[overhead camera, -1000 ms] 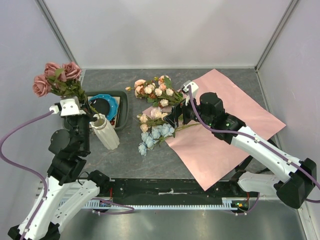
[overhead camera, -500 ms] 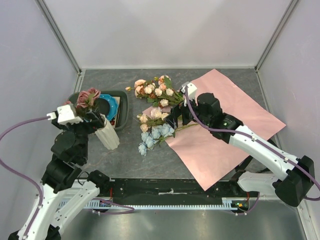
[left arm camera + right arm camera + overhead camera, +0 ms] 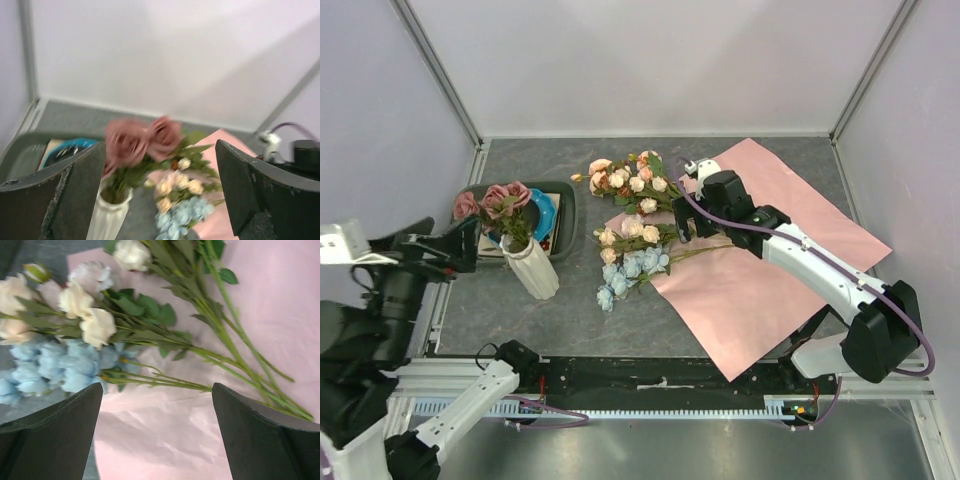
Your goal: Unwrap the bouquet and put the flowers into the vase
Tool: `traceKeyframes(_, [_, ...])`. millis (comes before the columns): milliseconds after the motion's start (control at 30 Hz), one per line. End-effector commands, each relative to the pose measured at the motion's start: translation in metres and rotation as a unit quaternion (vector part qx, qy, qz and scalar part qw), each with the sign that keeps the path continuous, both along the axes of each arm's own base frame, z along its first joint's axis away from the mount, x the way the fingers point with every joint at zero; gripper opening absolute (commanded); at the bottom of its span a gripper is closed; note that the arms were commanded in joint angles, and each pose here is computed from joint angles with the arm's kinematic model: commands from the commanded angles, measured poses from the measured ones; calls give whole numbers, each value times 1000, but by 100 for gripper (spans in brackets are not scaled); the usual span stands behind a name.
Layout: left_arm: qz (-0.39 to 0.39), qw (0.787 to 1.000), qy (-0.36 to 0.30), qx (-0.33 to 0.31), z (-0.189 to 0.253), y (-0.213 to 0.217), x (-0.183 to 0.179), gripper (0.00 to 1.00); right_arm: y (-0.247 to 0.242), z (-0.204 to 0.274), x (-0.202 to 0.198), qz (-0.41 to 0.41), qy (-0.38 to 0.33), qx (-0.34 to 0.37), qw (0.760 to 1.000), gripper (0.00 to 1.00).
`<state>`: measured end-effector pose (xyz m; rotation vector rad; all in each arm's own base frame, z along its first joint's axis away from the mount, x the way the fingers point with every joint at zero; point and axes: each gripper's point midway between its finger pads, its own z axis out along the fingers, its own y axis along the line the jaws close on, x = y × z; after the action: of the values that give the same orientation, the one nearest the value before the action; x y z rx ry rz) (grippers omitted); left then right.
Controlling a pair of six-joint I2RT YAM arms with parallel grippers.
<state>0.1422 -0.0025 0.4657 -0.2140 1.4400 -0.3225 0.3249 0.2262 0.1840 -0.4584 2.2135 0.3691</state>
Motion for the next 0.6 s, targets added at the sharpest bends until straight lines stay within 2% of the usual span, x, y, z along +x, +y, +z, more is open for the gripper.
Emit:
traceKeyframes(0, [-148, 986, -16, 75, 38, -60, 6, 96, -33, 6, 13, -24, -21, -68, 997, 98])
traceKeyframes(33, [-175, 982, -22, 75, 44, -72, 8, 96, -39, -3, 16, -14, -19, -90, 996, 97])
traceKeyframes(67, [-237, 968, -29, 81, 47, -95, 3, 96, -45, -10, 17, -17, -13, -107, 994, 93])
traceKeyframes(133, [-304, 949, -13, 81, 41, -129, 13, 95, -57, -25, 26, -33, 2, -128, 991, 88])
traceKeyframes(167, [-361, 929, -15, 80, 40, -151, 10, 94, -64, -30, 31, -26, 1, -145, 989, 79])
traceKeyframes(233, [-421, 905, 13, 62, 28, -181, 18, 94, -73, -43, 40, -27, 13, -152, 988, 65])
traceKeyframes(267, [-479, 876, 16, 57, 23, -200, 12, 94, -74, -44, 47, -24, 4, -158, 987, 56])
traceKeyframes(367, [-557, 827, 71, 23, -5, -233, 17, 86, -71, -58, 68, -1, -16, -166, 986, 45])
traceKeyframes(467, [-584, 806, 95, 2, -22, -249, 26, 84, -74, -72, 91, -3, -15, -195, 981, 42])
traceKeyframes(567, [-580, 808, 106, 3, -32, -250, 31, 82, -70, -89, 102, 17, 5, -204, 979, 40])
